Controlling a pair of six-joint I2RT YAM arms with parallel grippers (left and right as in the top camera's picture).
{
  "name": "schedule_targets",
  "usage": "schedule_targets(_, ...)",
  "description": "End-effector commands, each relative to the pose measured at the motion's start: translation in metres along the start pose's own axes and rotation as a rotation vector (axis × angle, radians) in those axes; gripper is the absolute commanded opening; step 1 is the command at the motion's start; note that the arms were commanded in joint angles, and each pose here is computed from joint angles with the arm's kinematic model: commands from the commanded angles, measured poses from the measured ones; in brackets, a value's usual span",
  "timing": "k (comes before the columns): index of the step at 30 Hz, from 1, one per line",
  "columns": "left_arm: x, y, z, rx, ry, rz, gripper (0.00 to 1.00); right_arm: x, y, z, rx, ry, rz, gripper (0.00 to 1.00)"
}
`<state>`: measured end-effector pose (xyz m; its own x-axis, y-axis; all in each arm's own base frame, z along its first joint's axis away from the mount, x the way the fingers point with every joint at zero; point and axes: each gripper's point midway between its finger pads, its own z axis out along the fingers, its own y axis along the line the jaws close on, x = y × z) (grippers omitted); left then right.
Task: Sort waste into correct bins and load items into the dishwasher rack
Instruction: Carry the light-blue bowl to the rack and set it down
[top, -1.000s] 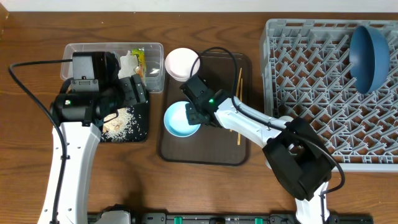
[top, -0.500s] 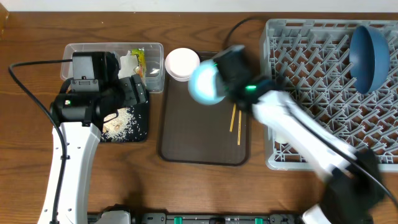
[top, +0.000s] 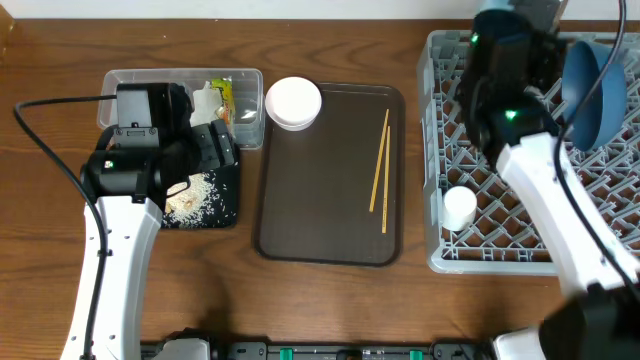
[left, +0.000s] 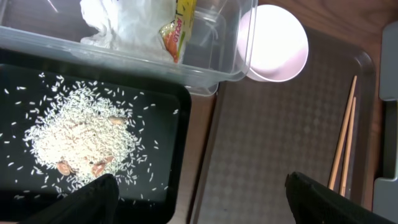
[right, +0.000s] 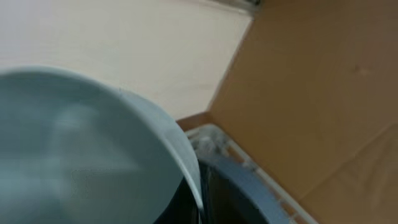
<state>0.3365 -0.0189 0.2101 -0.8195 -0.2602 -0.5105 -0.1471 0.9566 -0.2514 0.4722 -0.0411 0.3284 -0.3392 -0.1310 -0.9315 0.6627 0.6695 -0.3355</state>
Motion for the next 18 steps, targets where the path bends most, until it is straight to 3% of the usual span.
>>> schedule_targets(1, -0.005, 0.002, -0.001, -0.013, -0.01, 0.0, 0.88, 0.02, 0.018, 0.021, 0.06, 0.016, -0.314, 0.01)
schedule_targets(10, -0.005, 0.002, -0.001, -0.013, -0.01, 0.0, 0.88, 0.046, 0.086, 0.044, 0.088, -0.074, -0.692, 0.01)
schedule_targets(18, -0.005, 0.002, -0.001, -0.013, -0.01, 0.0, 0.88, 0.083, 0.117, 0.048, 0.055, -0.053, -0.787, 0.01)
